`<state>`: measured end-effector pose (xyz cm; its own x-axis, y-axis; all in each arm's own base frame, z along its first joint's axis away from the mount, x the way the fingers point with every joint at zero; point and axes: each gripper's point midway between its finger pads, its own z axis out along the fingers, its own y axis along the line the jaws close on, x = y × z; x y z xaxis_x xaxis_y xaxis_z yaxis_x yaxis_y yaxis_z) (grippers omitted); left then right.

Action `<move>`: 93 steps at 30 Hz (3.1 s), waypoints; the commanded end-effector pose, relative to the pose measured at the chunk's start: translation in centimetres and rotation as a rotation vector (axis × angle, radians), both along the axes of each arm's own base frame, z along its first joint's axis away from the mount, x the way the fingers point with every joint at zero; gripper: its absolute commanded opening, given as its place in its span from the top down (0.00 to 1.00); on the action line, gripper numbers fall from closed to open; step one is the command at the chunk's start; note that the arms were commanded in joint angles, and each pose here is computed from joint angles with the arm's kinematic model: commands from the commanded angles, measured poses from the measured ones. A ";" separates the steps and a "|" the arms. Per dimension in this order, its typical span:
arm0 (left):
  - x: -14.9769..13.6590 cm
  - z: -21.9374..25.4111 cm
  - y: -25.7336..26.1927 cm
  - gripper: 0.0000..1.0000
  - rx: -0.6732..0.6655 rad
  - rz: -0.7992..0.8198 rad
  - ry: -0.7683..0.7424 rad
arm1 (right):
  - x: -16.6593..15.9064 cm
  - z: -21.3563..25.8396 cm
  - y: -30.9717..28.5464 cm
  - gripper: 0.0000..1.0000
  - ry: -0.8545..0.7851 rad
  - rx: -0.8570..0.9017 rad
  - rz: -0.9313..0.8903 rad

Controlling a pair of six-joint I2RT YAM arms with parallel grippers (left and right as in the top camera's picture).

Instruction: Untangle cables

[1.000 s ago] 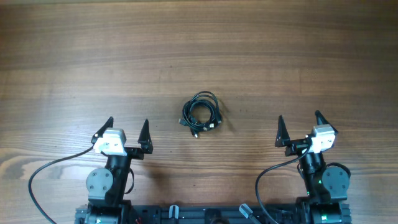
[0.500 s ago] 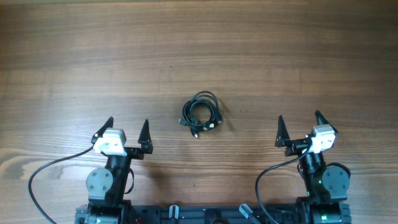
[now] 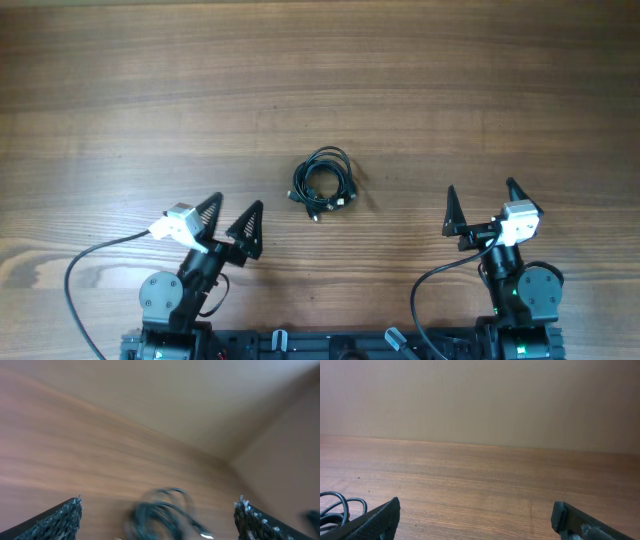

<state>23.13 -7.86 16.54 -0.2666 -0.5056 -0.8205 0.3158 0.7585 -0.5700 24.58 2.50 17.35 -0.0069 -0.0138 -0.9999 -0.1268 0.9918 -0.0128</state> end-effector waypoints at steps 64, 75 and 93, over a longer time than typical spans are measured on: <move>8.9 -2.7 -10.5 0.00 0.483 -0.216 1.141 | 0.0 0.1 -0.4 0.00 -0.009 -0.012 -0.021; 10.5 -6.0 -10.7 0.06 0.605 -0.264 1.119 | 0.0 0.1 -0.4 0.00 -0.009 -0.012 -0.021; 11.2 -9.2 -12.6 0.32 0.671 -0.428 1.080 | 0.0 0.1 -0.4 0.00 -0.009 -0.012 -0.021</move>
